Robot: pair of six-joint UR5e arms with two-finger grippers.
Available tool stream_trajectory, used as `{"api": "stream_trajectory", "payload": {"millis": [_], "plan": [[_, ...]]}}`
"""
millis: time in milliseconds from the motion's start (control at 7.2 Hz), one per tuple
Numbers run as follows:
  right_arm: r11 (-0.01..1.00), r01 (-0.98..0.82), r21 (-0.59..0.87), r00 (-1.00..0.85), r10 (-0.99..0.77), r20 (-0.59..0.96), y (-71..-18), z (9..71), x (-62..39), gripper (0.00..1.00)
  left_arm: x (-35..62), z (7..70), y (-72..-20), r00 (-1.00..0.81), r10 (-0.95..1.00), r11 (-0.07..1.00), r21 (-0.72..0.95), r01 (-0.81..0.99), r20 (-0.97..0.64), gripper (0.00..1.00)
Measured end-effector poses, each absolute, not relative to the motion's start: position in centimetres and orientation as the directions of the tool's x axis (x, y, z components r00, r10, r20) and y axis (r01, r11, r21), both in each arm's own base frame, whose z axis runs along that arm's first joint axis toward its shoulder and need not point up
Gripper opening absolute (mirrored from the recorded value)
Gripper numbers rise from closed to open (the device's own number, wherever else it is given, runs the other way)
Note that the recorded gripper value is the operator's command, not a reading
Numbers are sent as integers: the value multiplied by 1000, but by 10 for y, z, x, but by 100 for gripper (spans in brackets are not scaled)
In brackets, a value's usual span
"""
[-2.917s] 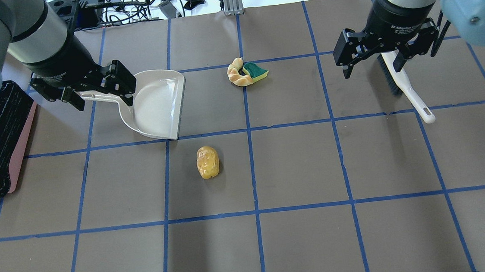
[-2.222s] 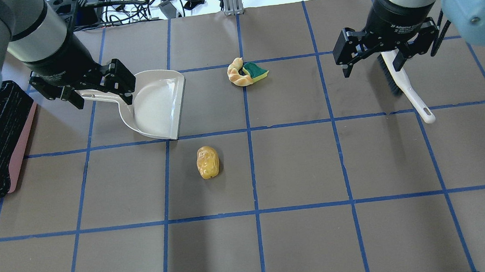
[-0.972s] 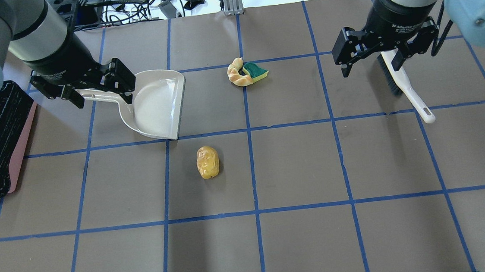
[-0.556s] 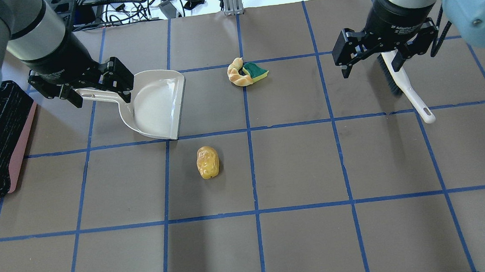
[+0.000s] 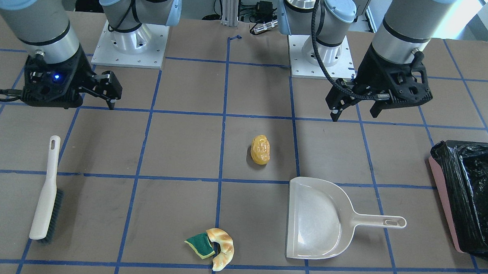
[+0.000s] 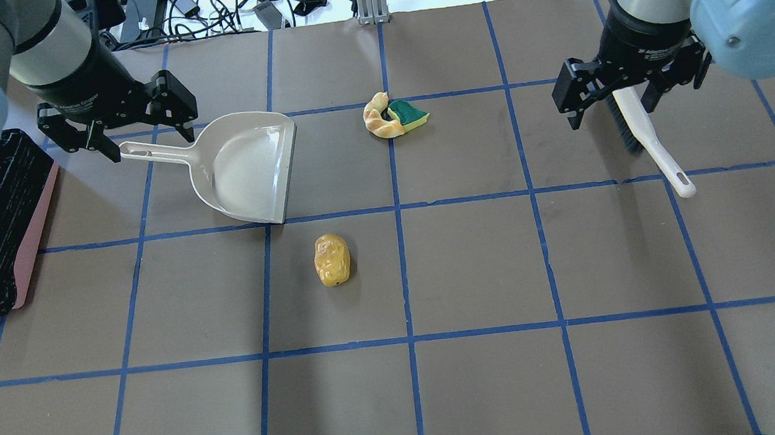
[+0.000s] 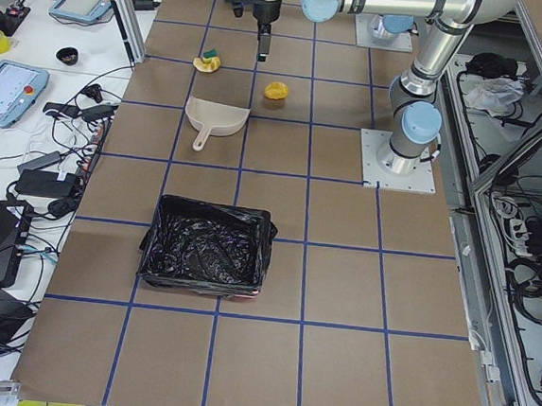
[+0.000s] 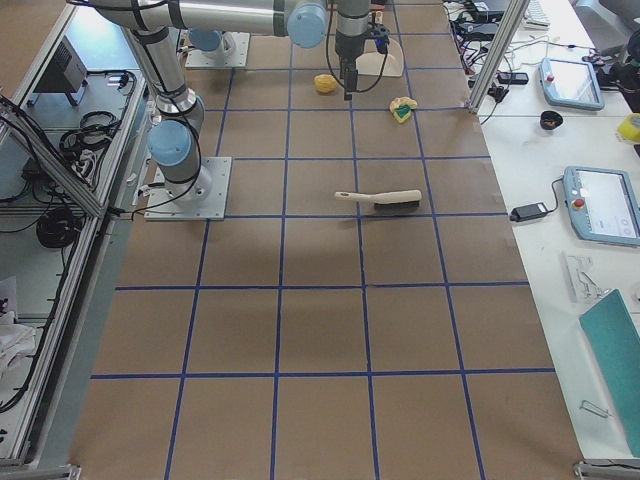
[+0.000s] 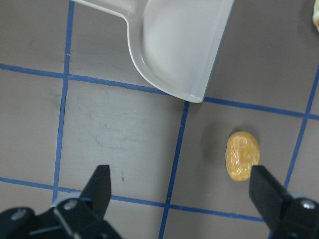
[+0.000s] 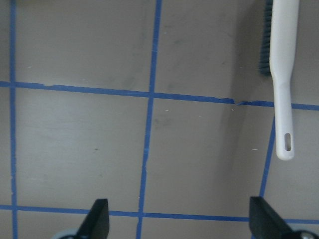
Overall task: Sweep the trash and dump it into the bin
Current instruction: 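Lift the dustpan with the left gripper while the right gripper grasps the white brush handle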
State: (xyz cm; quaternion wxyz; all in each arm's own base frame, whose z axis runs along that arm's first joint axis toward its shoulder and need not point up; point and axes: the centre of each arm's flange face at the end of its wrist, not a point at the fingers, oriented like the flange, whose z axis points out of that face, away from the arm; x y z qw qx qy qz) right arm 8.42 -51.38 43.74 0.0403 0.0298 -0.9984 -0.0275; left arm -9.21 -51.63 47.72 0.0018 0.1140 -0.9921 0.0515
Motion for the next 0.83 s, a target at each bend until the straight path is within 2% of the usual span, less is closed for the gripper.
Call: {"api": "stream_trajectory", "payload": {"millis": [278, 556, 833], "plan": [[995, -30, 98, -996, -38, 86, -516, 403, 32, 99, -76, 470, -544, -886, -459, 867, -183, -463, 68, 100], [991, -64, 119, -996, -71, 58, -510, 374, -11, 90, -65, 454, -567, -766, -635, 744, -191, -640, 96, 100], [989, -104, 109, -992, -111, 58, -503, 346, -34, 99, -43, 437, -592, -652, -756, 630, -212, -748, 57, 100]]}}
